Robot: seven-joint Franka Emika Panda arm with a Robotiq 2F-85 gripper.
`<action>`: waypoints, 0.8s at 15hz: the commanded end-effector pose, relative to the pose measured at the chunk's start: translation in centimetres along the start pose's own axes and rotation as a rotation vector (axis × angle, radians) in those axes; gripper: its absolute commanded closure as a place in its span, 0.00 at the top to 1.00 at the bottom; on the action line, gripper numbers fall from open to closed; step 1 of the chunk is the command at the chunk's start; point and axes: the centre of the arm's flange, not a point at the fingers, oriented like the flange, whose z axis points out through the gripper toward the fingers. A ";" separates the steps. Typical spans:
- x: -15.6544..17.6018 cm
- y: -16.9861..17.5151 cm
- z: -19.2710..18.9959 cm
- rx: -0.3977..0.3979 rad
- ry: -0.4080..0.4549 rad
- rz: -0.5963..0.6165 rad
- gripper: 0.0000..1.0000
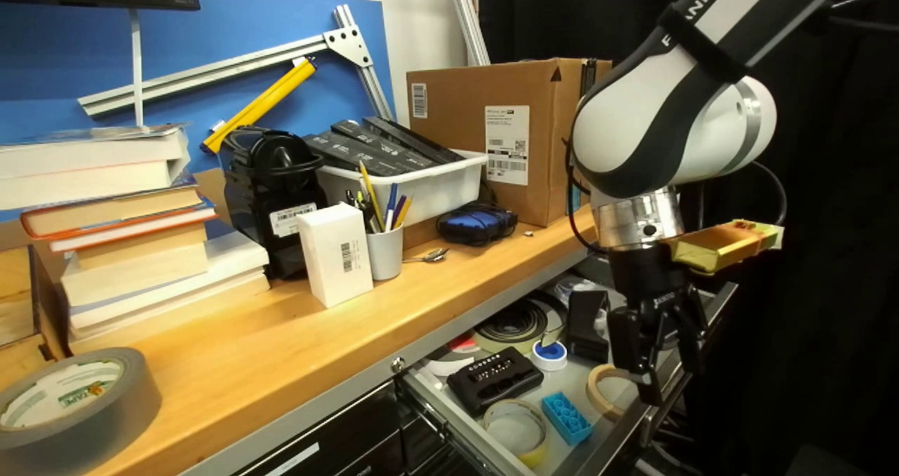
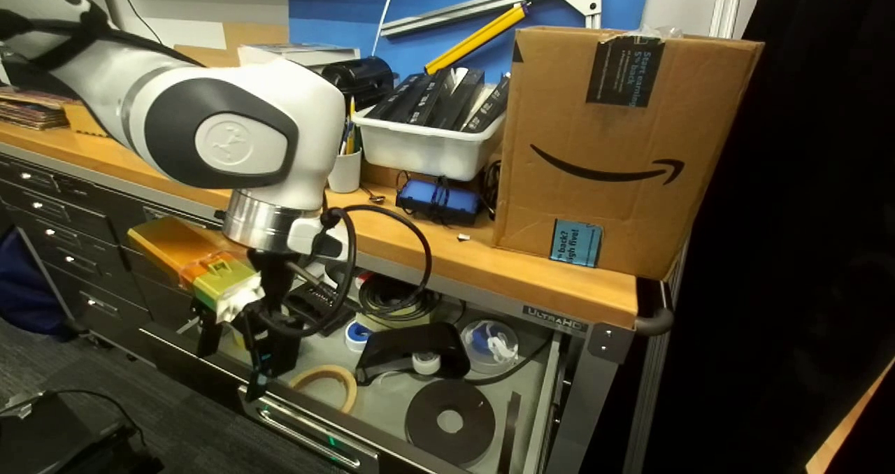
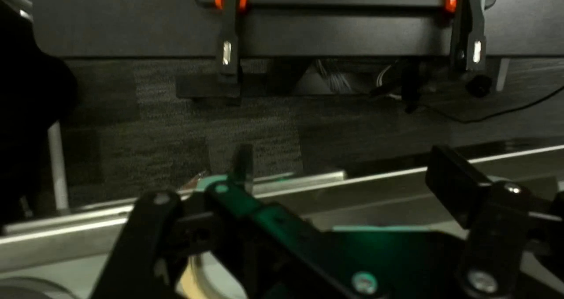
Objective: Pick up the light blue object from the base top, put it in the open drawer and close it
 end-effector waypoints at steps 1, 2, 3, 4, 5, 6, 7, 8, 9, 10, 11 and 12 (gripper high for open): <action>0.0 1.1 2.5 -0.018 -0.129 -0.024 0.99; 0.2 1.1 3.5 -0.027 -0.146 -0.031 1.00; 0.5 1.0 4.5 -0.024 -0.142 -0.050 1.00; 0.9 0.6 5.5 -0.018 -0.139 -0.063 1.00; 1.2 0.4 6.2 -0.020 -0.139 -0.057 1.00; 1.5 0.0 6.7 -0.018 -0.117 -0.045 1.00; 1.8 -0.3 6.9 -0.007 -0.073 -0.015 1.00; 2.0 -1.0 6.7 0.035 -0.002 0.009 1.00; 2.4 -1.7 6.6 0.067 0.043 0.041 1.00; 2.7 -2.2 6.7 0.070 0.082 0.064 1.00; 3.0 -2.7 6.6 0.057 0.121 0.086 1.00; 3.5 -2.9 6.2 0.056 0.166 0.103 1.00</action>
